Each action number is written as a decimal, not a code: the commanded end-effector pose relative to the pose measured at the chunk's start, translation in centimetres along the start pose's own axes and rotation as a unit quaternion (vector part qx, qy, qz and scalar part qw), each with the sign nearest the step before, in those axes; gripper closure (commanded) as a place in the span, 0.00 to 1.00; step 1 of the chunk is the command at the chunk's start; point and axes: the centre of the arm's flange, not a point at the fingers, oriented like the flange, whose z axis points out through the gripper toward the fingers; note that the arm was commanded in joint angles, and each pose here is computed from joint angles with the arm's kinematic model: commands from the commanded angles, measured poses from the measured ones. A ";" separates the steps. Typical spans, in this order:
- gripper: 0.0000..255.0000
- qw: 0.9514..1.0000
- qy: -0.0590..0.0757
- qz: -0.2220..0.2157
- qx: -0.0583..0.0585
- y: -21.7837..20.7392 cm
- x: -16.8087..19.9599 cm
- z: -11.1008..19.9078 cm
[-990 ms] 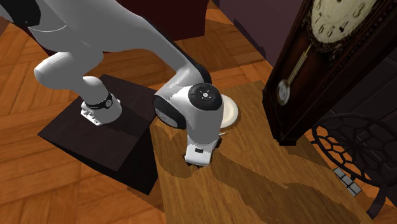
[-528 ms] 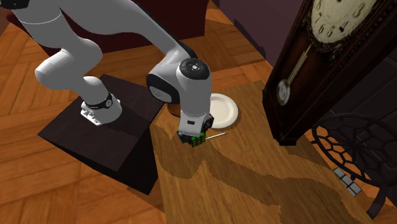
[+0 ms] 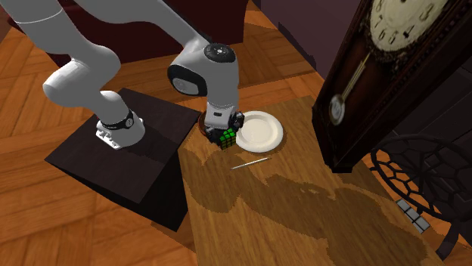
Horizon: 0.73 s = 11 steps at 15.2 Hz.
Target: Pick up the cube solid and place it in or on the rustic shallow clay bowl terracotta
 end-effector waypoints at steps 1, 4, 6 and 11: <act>1.00 1.000 0.000 0.001 0.000 -0.8 -3.0 0.2; 1.00 1.000 0.000 0.001 0.000 -1.9 -6.7 0.2; 1.00 1.000 0.000 0.001 0.000 -2.7 -9.3 0.2; 1.00 1.000 0.000 0.001 0.000 -4.6 -15.6 0.3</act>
